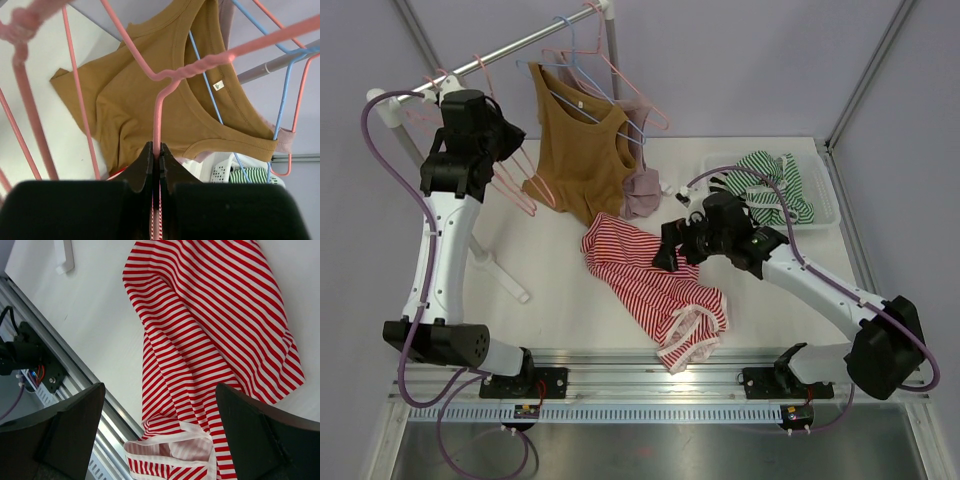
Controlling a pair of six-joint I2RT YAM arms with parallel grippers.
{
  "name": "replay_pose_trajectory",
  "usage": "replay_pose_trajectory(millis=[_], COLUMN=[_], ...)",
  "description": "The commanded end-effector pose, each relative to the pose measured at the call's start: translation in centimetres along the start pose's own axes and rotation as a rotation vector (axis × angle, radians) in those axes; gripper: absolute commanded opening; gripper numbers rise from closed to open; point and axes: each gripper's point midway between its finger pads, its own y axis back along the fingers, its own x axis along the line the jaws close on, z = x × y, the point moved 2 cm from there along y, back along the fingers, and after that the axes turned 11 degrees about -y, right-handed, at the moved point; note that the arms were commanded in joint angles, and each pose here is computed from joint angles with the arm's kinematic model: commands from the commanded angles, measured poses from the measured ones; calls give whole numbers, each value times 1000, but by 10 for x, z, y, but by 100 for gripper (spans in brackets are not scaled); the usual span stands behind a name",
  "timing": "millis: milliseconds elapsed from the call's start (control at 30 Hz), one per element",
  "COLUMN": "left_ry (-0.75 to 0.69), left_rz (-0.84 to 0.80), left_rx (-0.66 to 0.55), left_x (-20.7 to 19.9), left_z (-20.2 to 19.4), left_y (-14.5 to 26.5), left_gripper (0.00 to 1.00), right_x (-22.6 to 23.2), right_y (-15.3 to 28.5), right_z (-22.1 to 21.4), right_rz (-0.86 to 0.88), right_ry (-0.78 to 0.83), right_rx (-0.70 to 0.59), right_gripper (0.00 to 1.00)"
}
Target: Remove the tank top from the hanger
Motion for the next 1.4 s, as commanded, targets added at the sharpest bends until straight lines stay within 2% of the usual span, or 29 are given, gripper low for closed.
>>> replay_pose_trajectory(millis=[0, 33, 133, 167, 233, 267, 333, 433, 600, 667, 700, 733, 767, 800, 833, 900, 967, 1100, 1133, 1200, 1233, 1367], left_ry=[38, 40, 43, 45, 51, 52, 44, 53, 29, 6, -22, -39, -59, -98, -119, -194, -241, -349, -362, -391, -400, -429], left_rz=[-84, -89, -117, -123, -157, -174, -273, -430, -517, -537, -550, -559, -565, -563, -552, -551, -569, -524, -515, -496, -484, -446], left_rx=[-70, -72, -77, -77, -96, -107, -113, -147, -203, -225, -267, -289, -312, -362, -367, -379, -420, -429, -399, -378, -354, -281], left_x=[-13, -14, -18, -19, -23, -26, -39, -59, -57, -54, -48, -45, -42, -34, -27, -17, -6, 20, 27, 34, 38, 50], left_z=[17, 17, 19, 20, 24, 27, 28, 35, 36, 33, 31, 30, 29, 27, 21, 6, -8, -39, -52, -62, -69, -88], left_y=[14, 15, 21, 24, 36, 42, 57, 94, 155, 174, 196, 207, 218, 239, 249, 257, 280, 281, 275, 268, 263, 248], left_gripper=[8, 12, 44, 66, 79, 83, 99, 99, 99, 99, 99, 99, 99, 99, 99, 99, 99, 99, 99, 99, 99, 99], right_x=[9, 6, -8, -5, -12, -12, -19, -32, -47, -53, -54, -53, -52, -52, -48, -42, -25, 8, 14, 16, 23, 23], right_y=[-7, -14, -30, -35, -50, -55, -73, -94, -117, -126, -129, -133, -133, -133, -130, -123, -105, -50, -28, -1, 22, 83], right_z=[8, 4, -8, -16, -24, -27, -38, -50, -67, -78, -81, -89, -90, -92, -87, -78, -54, 5, 26, 46, 69, 118], right_rz=[-76, -109, -232, -238, -283, -297, -356, -409, -445, -453, -445, -413, -406, -402, -392, -387, -367, -385, -417, -470, -496, -603], right_ry=[124, 141, 179, 196, 213, 226, 254, 255, 235, 232, 230, 232, 231, 228, 227, 233, 245, 245, 242, 236, 226, 182], right_rx=[-38, -25, 2, 19, 36, 41, 71, 117, 189, 238, 250, 288, 297, 299, 278, 247, 164, -53, -144, -212, -306, -487], right_gripper=[99, 100, 99, 99, 99, 100, 100, 100, 99, 93, 90, 65, 46, 34, 15, 0, 0, 0, 0, 0, 0, 0])
